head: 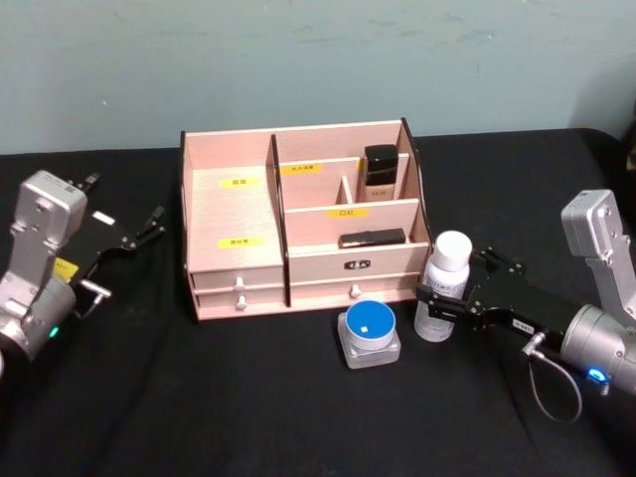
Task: Pick up the facial cleanser and watermelon frost from the table and place them into the tiered storage box.
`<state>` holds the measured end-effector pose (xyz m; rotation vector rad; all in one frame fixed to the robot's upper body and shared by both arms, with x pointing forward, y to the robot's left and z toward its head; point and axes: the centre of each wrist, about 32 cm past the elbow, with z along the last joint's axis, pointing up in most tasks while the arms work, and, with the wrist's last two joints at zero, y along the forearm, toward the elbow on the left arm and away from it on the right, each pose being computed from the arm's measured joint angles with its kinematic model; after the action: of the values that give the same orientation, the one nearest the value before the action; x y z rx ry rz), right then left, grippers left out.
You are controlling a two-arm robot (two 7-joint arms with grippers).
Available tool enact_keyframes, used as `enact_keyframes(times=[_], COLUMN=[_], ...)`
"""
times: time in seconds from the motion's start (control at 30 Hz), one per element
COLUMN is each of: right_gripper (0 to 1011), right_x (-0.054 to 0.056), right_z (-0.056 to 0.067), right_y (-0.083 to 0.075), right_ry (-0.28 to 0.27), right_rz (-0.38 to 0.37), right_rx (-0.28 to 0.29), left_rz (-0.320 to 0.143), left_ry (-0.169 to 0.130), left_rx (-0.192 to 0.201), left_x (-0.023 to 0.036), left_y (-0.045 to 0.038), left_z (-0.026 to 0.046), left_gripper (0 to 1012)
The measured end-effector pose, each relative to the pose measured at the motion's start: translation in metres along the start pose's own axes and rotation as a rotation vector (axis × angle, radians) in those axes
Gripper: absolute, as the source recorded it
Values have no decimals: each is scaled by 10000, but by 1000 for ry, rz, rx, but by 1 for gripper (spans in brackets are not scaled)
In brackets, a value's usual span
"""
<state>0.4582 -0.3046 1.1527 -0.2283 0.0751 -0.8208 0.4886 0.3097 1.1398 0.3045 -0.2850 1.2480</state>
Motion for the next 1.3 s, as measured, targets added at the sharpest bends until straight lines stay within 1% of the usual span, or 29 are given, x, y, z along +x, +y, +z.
enact_keyframes(times=[0.03, 0.1, 0.27, 0.3, 0.33, 0.4, 0.47, 0.5, 1.17, 1.3], right_gripper=[964, 944, 796, 786, 741, 705, 624, 605, 600, 601], right_x=[0, 0, 0, 0, 0, 1, 1, 1, 3, -9], right_z=[1, 1, 3, 3, 3, 2, 3, 2, 6, 38], right_y=[-1, -2, -5, -5, -5, -6, -7, -8, -11, -21], right_ry=[1, 1, 2, 2, 2, 2, 3, 3, 6, 0], right_rz=[0, 0, -1, -1, -1, -1, -2, -2, -2, 12], right_rx=[1, 1, 2, 2, 2, 2, 2, 2, 6, 19], left_rz=[0, 0, 0, 0, 0, 0, 0, 0, 0, 0], left_ry=[0, 0, 0, 0, 0, 0, 0, 0, 0, 0], left_rx=[0, 0, 0, 0, 0, 0, 0, 0, 0, 0], left_x=[0, 0, 0, 0, 0, 0, 0, 0, 0, 0], left_y=[0, 0, 0, 0, 0, 0, 0, 0, 0, 0], left_z=[0, 0, 0, 0, 0, 0, 0, 0, 0, 0], left_gripper=[1009, 1009, 1010, 1010, 1009, 1009, 1010, 1010, 1010, 1010])
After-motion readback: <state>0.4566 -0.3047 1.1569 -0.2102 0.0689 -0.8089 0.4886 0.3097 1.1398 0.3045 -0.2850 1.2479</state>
